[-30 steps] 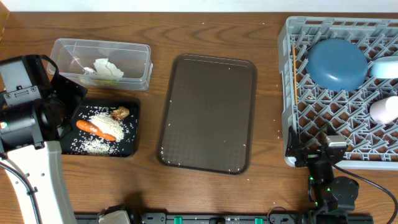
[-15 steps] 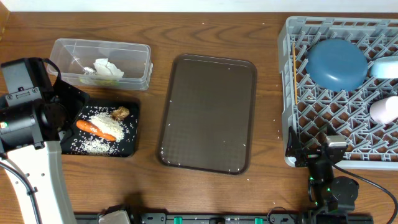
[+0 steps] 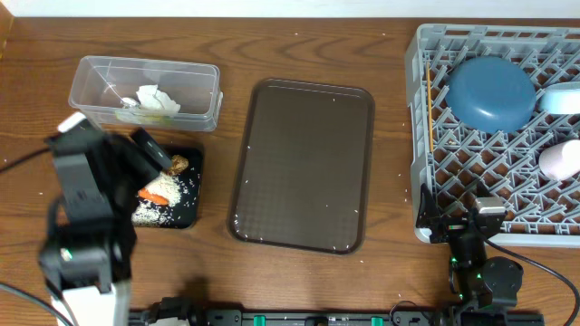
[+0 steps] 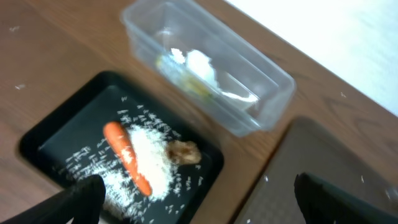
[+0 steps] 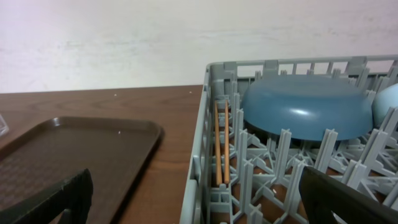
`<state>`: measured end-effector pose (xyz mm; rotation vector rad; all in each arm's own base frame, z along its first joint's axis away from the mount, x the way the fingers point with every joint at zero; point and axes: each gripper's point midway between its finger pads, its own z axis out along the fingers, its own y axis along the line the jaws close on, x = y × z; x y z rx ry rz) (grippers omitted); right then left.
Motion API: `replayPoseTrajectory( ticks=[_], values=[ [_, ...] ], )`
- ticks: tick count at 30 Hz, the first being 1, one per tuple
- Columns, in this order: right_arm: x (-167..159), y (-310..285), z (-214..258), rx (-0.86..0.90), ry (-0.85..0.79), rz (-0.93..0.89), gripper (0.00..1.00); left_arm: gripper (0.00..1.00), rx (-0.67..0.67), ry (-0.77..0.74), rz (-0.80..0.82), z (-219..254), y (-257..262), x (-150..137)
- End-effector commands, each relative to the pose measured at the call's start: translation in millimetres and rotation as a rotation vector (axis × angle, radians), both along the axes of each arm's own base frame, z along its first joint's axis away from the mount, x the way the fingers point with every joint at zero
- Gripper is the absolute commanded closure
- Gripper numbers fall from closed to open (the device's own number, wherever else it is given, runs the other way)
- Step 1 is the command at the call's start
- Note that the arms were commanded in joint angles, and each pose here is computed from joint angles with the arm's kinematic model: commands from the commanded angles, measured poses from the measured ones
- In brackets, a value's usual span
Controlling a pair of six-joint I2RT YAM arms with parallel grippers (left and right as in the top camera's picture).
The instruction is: Sort waste into correct bins and load items into the dishwasher rack
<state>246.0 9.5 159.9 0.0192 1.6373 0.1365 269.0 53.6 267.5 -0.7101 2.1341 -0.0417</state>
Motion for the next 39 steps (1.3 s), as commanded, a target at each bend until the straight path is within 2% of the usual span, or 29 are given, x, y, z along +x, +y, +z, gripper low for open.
replayPoseTrajectory(
  ticks=[1, 6, 13, 23, 31, 36, 39],
  values=[
    [0, -5, 0, -0.02, -0.004, -0.019, 0.01, 0.02, 0.045, -0.04, -0.163, -24, -22, -6],
    [0, -5, 0, -0.02, -0.004, -0.019, 0.01, 0.02, 0.041, -0.177, -0.214, -54, -32, -9],
    [0, -5, 0, -0.02, -0.004, -0.019, 0.01, 0.02, 0.089, -0.288, -0.235, -104, -34, -13],
    [0, -5, 0, -0.02, -0.004, -0.02, 0.01, 0.02, 0.112, -0.543, -0.308, -122, -50, -10],
    [0, -5, 0, -0.02, -0.004, -0.019, 0.01, 0.02, 0.164, -0.508, -0.342, -129, -52, -16],
    [0, -5, 0, -0.02, -0.004, -0.019, 0.01, 0.02, 0.198, -0.392, -0.378, -156, -52, -24],
    [0, -5, 0, -0.02, -0.004, -0.019, 0.01, 0.02, 0.211, -0.413, -0.381, -151, -53, -23]
  ],
)
